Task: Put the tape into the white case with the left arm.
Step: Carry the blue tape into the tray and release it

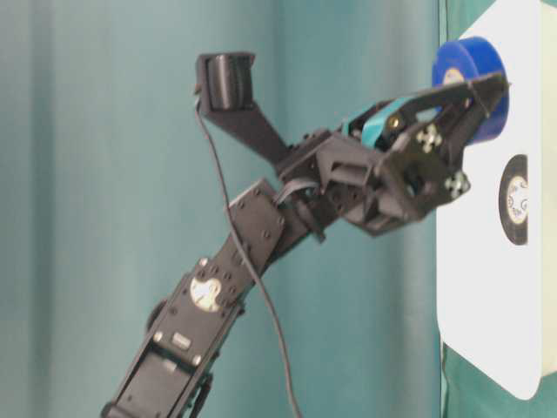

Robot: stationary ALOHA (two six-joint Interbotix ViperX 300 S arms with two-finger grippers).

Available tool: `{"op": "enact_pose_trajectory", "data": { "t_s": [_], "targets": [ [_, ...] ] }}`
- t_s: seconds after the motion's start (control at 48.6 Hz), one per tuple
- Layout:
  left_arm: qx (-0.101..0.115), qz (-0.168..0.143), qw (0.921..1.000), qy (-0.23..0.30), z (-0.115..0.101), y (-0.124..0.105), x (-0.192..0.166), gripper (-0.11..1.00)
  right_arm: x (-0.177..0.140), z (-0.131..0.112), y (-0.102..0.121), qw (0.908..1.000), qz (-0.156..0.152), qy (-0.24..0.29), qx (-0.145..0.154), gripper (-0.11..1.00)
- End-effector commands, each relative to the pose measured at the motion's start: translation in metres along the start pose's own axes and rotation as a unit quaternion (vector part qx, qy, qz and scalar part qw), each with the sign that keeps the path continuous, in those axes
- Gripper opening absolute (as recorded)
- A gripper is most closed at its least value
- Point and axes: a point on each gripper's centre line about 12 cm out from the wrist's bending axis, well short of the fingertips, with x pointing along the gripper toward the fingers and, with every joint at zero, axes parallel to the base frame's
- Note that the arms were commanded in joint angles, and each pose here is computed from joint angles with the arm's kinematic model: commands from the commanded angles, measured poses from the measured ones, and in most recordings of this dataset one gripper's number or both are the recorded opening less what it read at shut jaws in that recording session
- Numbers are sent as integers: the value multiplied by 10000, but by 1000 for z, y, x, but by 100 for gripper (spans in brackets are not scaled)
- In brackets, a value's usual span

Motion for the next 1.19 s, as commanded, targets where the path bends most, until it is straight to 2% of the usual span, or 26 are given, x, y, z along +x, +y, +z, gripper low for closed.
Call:
{"op": "enact_pose_trajectory", "data": {
  "t_s": [0.0,0.165,0.597,0.638,0.782,0.823,0.844,0.947,1.173],
  "targets": [
    [-10,155,9994,-295,21,14,-7,27,0,6,0,10000,2,-84,0,-9],
    [-58,209,9993,-301,21,22,-1,27,0,5,0,10000,2,-84,0,-9],
    [-94,174,9997,-175,12,21,2,27,-1,7,0,9999,4,-146,-8,-9],
    [-79,174,9997,-167,12,21,3,35,-1,7,0,9999,4,-153,0,-9],
    [-79,161,9997,-139,9,20,2,78,-1,7,0,9999,3,-146,0,-9],
    [-79,167,9997,-153,10,20,1,87,-1,7,0,9999,4,-161,0,-9],
    [-79,164,9997,-146,10,20,0,89,-1,7,0,9999,3,-146,0,-9],
    [-91,161,9997,-172,11,18,-4,81,-1,7,0,9999,-4,-153,3,-9],
    [-10,95,9995,-300,16,4,-34,81,-1,7,0,9999,3,-146,0,-9]
  ]
}}
